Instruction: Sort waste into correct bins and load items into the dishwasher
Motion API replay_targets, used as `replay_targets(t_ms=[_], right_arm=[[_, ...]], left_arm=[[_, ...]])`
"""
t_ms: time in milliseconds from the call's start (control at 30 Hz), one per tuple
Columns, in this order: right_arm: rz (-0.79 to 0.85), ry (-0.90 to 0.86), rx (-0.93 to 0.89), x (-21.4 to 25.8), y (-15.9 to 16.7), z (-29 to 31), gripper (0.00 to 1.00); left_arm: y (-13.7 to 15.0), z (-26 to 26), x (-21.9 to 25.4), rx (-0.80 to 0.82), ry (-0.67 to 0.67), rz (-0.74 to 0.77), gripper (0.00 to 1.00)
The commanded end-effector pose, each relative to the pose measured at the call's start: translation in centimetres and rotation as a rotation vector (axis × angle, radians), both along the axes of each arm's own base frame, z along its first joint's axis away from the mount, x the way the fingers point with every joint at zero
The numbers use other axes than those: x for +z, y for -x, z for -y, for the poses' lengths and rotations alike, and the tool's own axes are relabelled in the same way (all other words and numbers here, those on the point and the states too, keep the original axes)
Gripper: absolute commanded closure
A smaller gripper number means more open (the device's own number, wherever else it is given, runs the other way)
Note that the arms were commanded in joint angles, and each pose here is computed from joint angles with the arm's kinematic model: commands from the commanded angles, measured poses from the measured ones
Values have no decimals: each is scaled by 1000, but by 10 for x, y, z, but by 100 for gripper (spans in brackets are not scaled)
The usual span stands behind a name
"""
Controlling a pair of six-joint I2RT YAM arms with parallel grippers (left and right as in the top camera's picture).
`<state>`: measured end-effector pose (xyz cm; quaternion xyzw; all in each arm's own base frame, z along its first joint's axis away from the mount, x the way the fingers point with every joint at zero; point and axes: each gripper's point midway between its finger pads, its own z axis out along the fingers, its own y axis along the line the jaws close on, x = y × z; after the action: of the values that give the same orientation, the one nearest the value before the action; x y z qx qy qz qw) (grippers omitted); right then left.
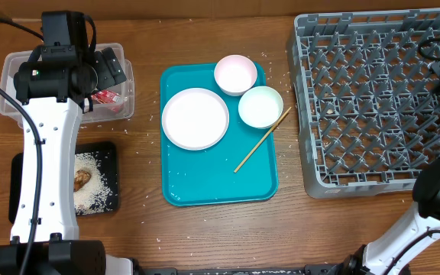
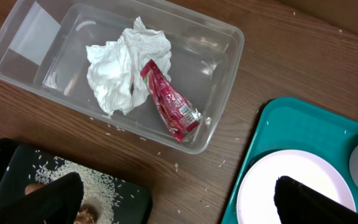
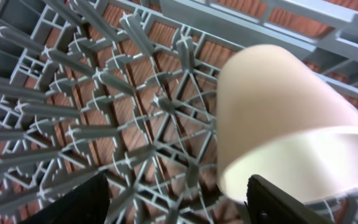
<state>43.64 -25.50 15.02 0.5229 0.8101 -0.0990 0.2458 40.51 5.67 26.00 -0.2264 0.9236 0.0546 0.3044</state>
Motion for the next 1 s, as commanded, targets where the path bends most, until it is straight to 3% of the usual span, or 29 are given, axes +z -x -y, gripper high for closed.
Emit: replay_targets(t_ms=[0, 233, 600, 967], right_arm=[[-26, 14, -15, -18, -4, 5, 29], [-35, 95, -45, -16, -5, 20, 37], [-48, 101, -24, -3, -3, 19, 96], [106, 112, 1, 91, 11, 2, 96]], left_arm=[[-1, 0, 7, 8, 7, 22, 0], [-1, 0, 7, 8, 7, 22, 0], [-1, 0, 7, 8, 7, 22, 0], [-1, 0, 7, 8, 7, 22, 0]])
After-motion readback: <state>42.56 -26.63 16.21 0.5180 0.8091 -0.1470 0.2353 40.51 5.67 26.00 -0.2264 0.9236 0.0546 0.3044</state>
